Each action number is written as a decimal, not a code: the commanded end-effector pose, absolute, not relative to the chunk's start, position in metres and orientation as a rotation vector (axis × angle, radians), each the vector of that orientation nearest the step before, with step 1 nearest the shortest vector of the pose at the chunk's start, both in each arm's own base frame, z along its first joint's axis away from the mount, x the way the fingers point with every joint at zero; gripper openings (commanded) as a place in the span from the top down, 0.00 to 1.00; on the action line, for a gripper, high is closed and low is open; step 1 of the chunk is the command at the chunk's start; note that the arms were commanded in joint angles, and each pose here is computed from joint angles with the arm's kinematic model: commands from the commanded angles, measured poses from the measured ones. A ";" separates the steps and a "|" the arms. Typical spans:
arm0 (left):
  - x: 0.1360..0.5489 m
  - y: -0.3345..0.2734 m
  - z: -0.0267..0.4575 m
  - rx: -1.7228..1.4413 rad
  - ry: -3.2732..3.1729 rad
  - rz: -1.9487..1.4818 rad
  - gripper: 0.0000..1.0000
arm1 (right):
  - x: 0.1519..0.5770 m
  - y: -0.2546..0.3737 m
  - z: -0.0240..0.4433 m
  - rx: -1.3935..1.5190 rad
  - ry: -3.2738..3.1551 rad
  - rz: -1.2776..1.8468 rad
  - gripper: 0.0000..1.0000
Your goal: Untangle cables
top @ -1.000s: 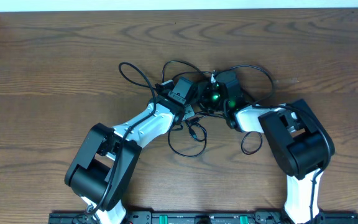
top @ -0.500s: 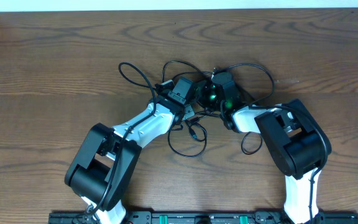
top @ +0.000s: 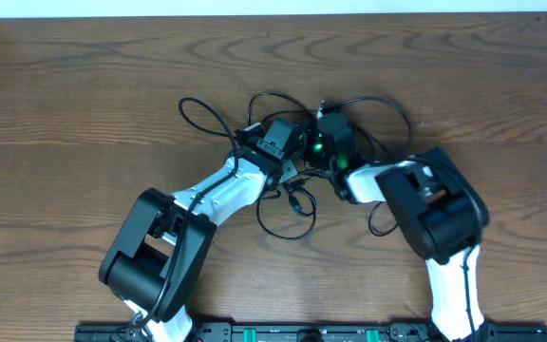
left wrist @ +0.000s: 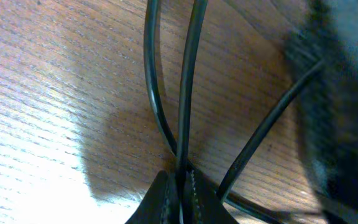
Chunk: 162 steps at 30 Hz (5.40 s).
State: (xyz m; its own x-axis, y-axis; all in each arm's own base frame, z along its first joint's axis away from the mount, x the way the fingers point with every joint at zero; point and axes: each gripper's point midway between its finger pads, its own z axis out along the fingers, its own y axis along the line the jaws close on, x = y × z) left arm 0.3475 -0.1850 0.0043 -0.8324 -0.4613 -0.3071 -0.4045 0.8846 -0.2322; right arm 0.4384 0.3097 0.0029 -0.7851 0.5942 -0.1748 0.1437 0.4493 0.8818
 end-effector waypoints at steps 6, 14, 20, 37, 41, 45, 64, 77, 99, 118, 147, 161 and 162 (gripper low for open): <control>0.341 -0.171 -0.005 -0.672 2.709 -0.127 0.92 | 0.410 0.288 -0.065 0.564 2.436 1.204 0.99; 0.333 -0.141 -0.007 -0.998 2.597 0.017 0.92 | 0.418 0.232 -0.007 0.330 2.508 1.046 0.98; 0.330 -0.129 -0.008 -1.103 2.567 0.050 0.92 | 0.393 0.146 0.067 0.295 2.565 0.617 0.99; 0.330 -0.126 -0.007 -1.101 2.557 0.067 0.92 | 0.333 0.014 0.125 0.616 2.524 0.041 0.99; 0.332 -0.122 -0.006 -1.103 2.541 0.084 0.92 | 0.325 0.016 0.114 0.548 2.595 0.010 0.99; 0.338 -0.104 -0.004 -1.181 2.476 0.116 0.92 | 0.319 0.008 0.105 0.523 2.638 -0.071 0.99; 0.314 -0.041 -0.013 -1.515 2.389 0.292 0.91 | 0.305 0.114 0.047 -0.095 2.900 0.595 0.87; 0.314 -0.041 -0.013 -1.515 2.387 0.288 0.84 | 0.279 0.156 0.009 -0.316 3.013 0.720 0.64; 0.314 -0.041 -0.013 -1.515 2.387 0.287 0.83 | 0.286 0.160 0.028 -0.645 2.863 0.452 0.01; 0.315 -0.041 -0.013 -1.514 2.385 0.284 0.83 | 0.296 0.173 0.016 -0.838 2.762 0.388 0.01; 0.314 -0.041 -0.014 -1.514 2.386 0.285 0.83 | 0.275 0.152 -0.021 -0.946 2.760 0.136 0.23; 0.314 -0.041 -0.014 -1.513 2.387 0.286 0.51 | 0.275 0.151 -0.009 -0.889 2.784 0.140 0.99; 0.314 -0.041 -0.014 -1.514 2.389 0.289 0.45 | 0.277 0.150 -0.003 -0.873 2.782 0.141 0.99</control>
